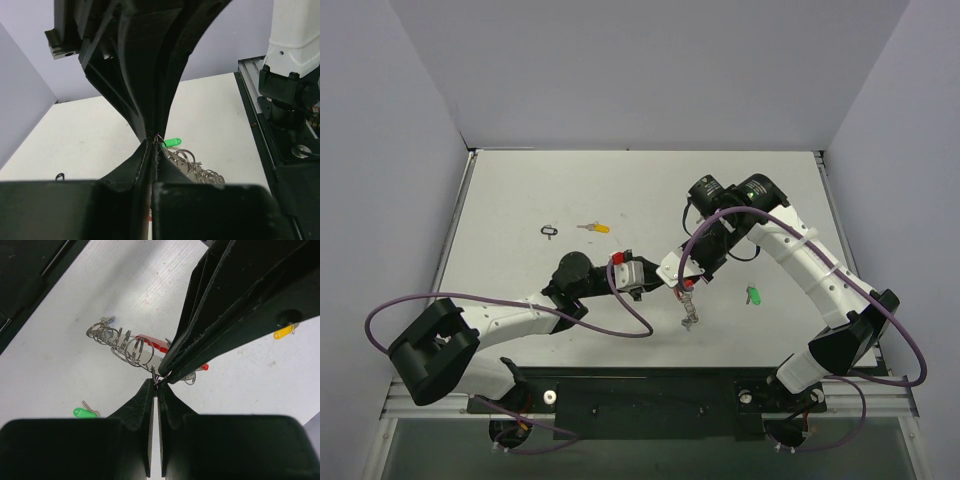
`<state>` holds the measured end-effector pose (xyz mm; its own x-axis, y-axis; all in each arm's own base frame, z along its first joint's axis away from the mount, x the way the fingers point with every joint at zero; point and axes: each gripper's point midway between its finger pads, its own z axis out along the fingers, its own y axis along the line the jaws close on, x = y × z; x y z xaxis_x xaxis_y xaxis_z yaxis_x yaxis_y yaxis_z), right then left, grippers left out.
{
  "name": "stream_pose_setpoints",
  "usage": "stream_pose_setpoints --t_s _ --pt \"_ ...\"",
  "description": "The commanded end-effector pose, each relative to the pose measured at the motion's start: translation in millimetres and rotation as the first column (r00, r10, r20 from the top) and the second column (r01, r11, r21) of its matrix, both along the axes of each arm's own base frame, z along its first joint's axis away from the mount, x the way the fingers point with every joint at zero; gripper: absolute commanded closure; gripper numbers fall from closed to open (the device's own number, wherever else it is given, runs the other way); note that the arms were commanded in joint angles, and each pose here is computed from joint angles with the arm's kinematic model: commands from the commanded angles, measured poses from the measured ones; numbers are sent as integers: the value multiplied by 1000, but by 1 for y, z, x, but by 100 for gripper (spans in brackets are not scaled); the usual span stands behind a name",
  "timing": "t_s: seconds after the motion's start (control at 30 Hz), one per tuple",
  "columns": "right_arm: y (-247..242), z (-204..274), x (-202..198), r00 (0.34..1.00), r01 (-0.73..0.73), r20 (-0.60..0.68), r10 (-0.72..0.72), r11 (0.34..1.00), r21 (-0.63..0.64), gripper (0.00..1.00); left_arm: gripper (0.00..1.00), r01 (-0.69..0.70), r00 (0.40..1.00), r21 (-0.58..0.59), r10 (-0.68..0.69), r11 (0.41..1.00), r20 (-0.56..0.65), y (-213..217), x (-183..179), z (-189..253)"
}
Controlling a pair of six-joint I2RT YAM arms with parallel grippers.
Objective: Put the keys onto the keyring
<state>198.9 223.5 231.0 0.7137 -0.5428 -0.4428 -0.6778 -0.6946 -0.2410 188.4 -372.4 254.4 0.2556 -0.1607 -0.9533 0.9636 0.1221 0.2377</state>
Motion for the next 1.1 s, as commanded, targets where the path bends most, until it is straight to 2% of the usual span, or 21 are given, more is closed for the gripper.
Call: stream_pose_setpoints --t_s 0.0,0.1,0.17,0.23,0.3,0.43,0.57,0.67,0.73,0.83,0.93,1.0,1.07 --pt "-27 5 -50 983 -29 -184 14 996 -83 100 100 55 998 -50 -53 997 41 -6 -10 27" --pt "-26 7 -54 978 -5 -207 -11 997 -77 100 100 38 999 -60 -38 997 1 -3 -8 26" --pt "-26 7 -58 974 19 -222 -36 997 -75 100 100 -27 999 -93 22 995 -50 4 -2 29" --pt "-28 6 -60 970 50 -232 -67 996 -80 100 100 -90 989 -128 74 988 -127 13 4 30" --pt "-32 2 -61 965 81 -243 -101 993 -90 100 100 -136 965 -170 92 976 -245 21 5 34" --pt "-33 -1 -67 944 136 -289 -161 985 -107 99 100 -199 917 -231 98 952 -387 29 10 41" --pt "-29 1 -74 922 167 -336 -191 981 -98 89 100 -240 887 -284 91 928 -453 34 16 50" --pt "-29 4 -84 912 173 -366 -187 982 -71 74 100 -257 885 -297 101 920 -454 37 18 55" --pt "-28 7 -86 891 229 -390 -230 972 -50 71 100 -251 894 -286 108 925 -436 36 18 55" --pt "-18 24 -61 819 445 -422 -387 895 42 69 100 -233 909 -271 109 934 -403 35 15 56" --pt "-8 48 -19 659 693 -499 -563 712 113 69 100 -198 916 -265 82 944 -392 33 9 57" --pt "-7 54 0 581 776 -539 -610 615 140 69 100 -189 910 -282 59 941 -411 33 7 61" --pt "-5 53 11 518 822 -559 -647 556 119 68 100 -185 899 -305 35 934 -437 34 5 65"
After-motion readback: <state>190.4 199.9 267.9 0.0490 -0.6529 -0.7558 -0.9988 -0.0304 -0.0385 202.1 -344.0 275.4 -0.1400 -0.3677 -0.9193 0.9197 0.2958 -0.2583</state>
